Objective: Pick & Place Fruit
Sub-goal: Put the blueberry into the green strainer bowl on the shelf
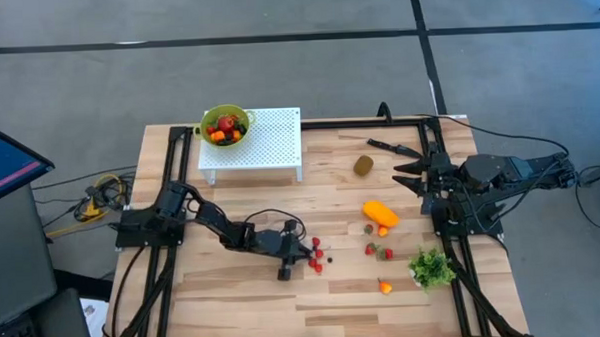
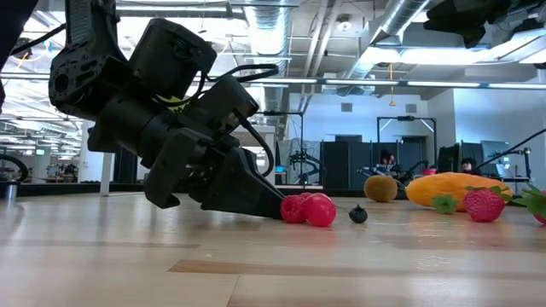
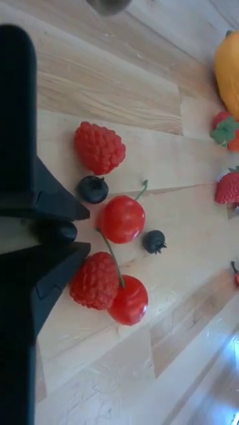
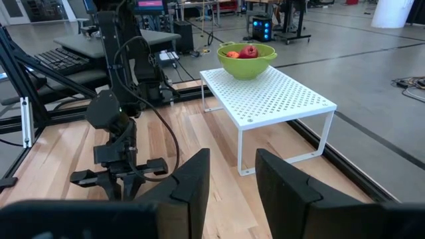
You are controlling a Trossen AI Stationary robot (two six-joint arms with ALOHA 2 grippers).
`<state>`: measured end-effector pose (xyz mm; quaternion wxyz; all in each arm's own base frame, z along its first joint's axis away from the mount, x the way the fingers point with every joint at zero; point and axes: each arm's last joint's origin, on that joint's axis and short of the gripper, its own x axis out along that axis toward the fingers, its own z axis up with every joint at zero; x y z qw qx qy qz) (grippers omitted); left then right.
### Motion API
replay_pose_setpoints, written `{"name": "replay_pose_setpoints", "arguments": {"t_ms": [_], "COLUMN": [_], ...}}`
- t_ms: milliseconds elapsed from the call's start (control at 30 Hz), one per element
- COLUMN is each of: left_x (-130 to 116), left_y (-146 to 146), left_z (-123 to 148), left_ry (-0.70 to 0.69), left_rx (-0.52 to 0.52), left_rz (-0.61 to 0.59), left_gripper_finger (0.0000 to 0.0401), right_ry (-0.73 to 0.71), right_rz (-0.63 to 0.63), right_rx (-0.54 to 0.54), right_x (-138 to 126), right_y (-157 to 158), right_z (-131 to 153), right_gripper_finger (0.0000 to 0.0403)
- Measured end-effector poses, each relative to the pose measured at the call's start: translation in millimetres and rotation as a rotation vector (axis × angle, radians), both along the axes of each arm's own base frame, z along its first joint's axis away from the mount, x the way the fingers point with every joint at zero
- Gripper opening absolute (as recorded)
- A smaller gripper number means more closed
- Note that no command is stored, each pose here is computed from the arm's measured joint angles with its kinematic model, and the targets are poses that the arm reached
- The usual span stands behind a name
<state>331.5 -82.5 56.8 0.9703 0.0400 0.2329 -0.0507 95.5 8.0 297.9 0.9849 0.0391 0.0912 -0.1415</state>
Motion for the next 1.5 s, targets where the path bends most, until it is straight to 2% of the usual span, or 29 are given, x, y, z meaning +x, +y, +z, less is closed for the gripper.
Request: {"name": "replay_pose_setpoints", "arguments": {"t_ms": [567, 667, 767, 867, 1000, 1167, 1333, 1500], "left_x": [-0.6, -4.5, -5.7, -13.8, -32.2, -68.1, -109.8, -143.4], "left_y": [0.2, 1.5, 5.8, 18.2, 42.7, 82.1, 118.8, 139.9], "left_z": [3.3, 17.8, 57.4, 94.1, 145.3, 180.2, 192.6, 186.9], "left_ry": [-0.002, -0.011, -0.122, -0.191, -0.330, -0.382, -0.379, -0.384], "left_rx": [0.006, 0.043, 0.111, 0.233, 0.348, 0.464, 0.538, 0.545], "left_rz": [-0.005, -0.021, 0.003, 0.116, 0.333, 0.626, 0.915, 1.066], "left_gripper_finger": [0.0050, 0.0055, 0.0052, 0.0046, 0.0048, 0.0058, 0.0050, 0.0049], "right_ry": [0.000, 0.000, 0.000, 0.000, 0.000, 0.000, 0.000, 0.000], "right_rz": [0.000, 0.000, 0.000, 0.000, 0.000, 0.000, 0.000, 0.000], "right_rx": [0.000, 0.000, 0.000, 0.000, 0.000, 0.000, 0.000, 0.000], "right_x": [0.0, 0.0, 0.1, 0.1, 0.1, 0.0, 0.1, 0.1], "right_y": [0.0, 0.0, 0.0, 0.0, 0.0, 0.0, 0.0, 0.0], "right_z": [0.0, 0.0, 0.0, 0.0, 0.0, 0.0, 0.0, 0.0], "right_gripper_finger": [0.0116, 0.0116, 0.0116, 0.0116, 0.0116, 0.0116, 0.0116, 0.0116]}}
